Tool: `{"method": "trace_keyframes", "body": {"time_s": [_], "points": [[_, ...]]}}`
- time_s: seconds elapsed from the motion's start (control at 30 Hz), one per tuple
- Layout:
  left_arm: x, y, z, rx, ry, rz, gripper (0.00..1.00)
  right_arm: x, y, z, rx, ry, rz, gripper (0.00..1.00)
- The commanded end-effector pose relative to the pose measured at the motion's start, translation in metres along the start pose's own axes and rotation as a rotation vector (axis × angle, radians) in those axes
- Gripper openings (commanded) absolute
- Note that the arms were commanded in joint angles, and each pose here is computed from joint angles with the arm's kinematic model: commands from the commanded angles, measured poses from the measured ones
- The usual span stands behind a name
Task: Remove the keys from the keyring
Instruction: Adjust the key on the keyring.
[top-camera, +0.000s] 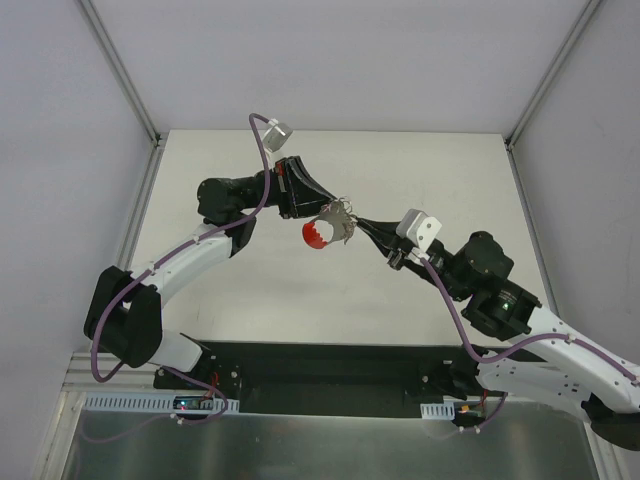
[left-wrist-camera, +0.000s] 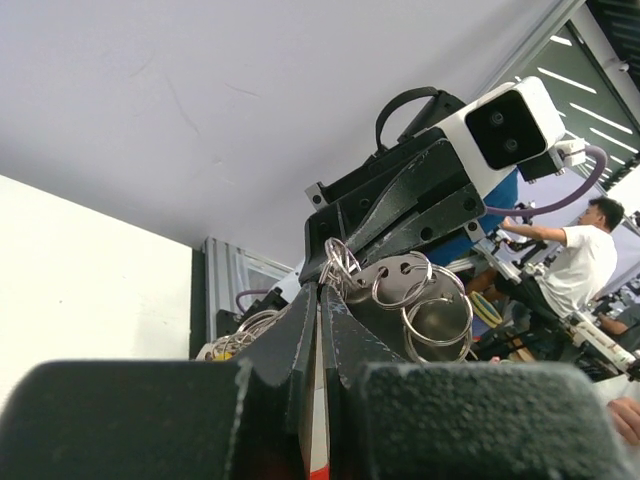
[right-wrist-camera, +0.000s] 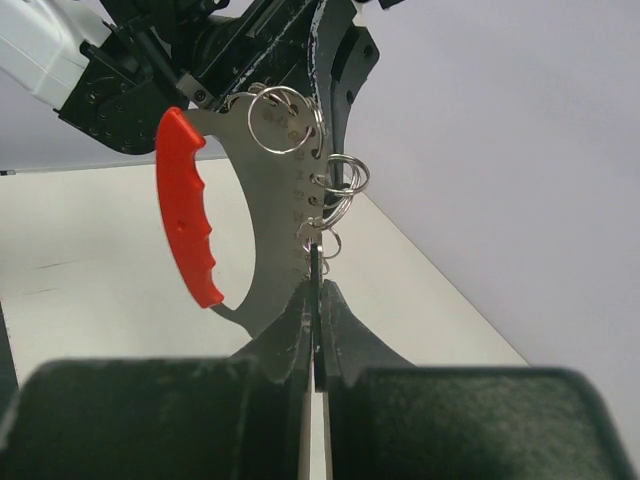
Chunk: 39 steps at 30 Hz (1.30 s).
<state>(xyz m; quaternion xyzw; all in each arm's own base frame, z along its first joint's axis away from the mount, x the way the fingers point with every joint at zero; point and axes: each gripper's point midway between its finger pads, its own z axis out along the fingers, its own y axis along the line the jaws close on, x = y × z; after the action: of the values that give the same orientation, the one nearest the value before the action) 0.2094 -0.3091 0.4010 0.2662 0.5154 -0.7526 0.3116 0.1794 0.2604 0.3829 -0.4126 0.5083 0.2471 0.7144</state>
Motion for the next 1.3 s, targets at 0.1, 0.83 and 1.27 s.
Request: {"method": "trace_keyframes", "body": {"time_s": [0.1,0.83,1.27], "points": [[-0.027,-0.067,-0.011,0.171,-0.176,0.518,0.00,-0.015,0.003,-0.003,-0.024,-0.034,0.062,0.01],[-0.019,-0.068,-0.019,0.128,-0.198,0.668,0.00,-0.006,0.012,0.017,-0.041,0.045,0.204,0.01],[-0.013,-0.069,-0.023,0.124,-0.207,0.678,0.00,-0.010,0.004,0.014,-0.016,0.048,0.159,0.01]]}}
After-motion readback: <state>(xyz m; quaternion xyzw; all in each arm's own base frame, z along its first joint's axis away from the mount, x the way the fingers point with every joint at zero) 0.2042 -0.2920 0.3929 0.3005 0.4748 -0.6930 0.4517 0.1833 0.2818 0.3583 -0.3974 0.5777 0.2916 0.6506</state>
